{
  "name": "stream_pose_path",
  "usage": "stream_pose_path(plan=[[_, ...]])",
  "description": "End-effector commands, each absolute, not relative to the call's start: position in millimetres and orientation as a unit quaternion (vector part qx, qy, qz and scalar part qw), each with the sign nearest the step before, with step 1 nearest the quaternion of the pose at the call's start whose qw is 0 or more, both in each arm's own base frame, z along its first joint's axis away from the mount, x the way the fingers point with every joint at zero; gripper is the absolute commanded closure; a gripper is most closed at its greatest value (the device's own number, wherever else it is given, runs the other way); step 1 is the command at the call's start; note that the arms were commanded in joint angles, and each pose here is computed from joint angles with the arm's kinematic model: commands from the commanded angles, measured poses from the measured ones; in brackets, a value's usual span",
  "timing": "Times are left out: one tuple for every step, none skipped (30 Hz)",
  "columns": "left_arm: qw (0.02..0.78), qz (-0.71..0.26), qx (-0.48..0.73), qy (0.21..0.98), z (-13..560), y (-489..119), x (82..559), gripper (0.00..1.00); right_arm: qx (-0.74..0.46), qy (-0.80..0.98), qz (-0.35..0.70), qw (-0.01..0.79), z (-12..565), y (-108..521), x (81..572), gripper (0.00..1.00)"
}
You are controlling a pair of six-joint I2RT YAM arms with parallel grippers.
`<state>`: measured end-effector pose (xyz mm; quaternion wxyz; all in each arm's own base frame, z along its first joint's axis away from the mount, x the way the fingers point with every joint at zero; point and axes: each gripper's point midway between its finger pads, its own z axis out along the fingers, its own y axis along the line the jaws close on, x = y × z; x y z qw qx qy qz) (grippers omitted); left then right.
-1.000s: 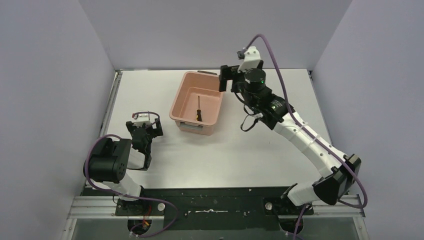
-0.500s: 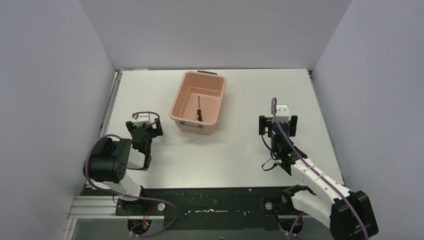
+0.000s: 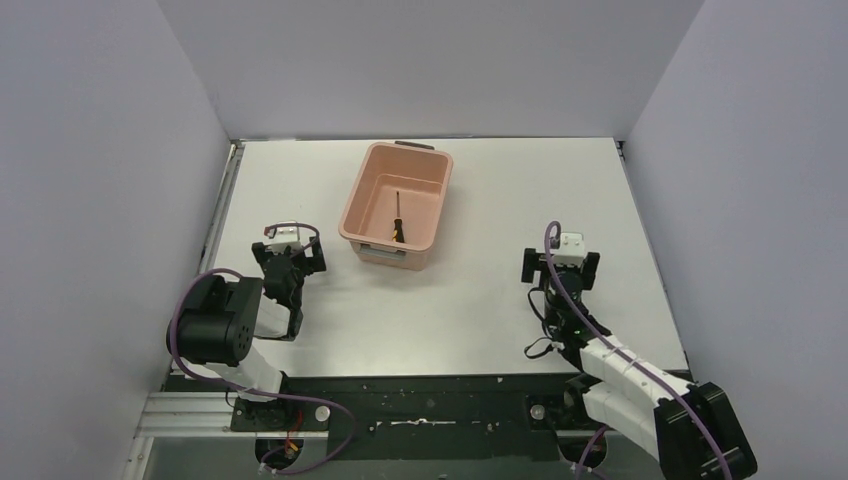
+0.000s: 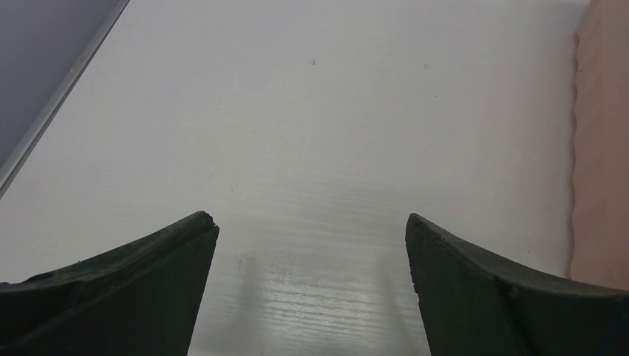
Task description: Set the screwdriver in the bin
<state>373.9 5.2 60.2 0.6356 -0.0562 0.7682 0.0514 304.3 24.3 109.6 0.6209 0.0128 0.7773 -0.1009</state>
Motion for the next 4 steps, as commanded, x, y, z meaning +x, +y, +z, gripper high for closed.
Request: stream_pose_path(plan=[[0.652,0.045,-0.051,0.755,72.9,3.9,380.5,0.03,0.052,0.738,-0.087,0.667,139.2,22.0,312.5,0.00],[0.651,0.046,-0.051,0.756,72.0,4.0,380.9,0.03,0.051,0.738,-0.087,0.667,138.9,22.3,312.7,0.00],[0.650,0.046,-0.051,0.757,71.6,4.0,380.4,0.03,0.052,0.738,-0.088,0.668,139.0,21.6,312.7,0.00],[0.652,0.046,-0.052,0.755,72.6,4.3,379.4,0.03,0.052,0.737,-0.089,0.667,138.6,21.3,312.7,0.00]])
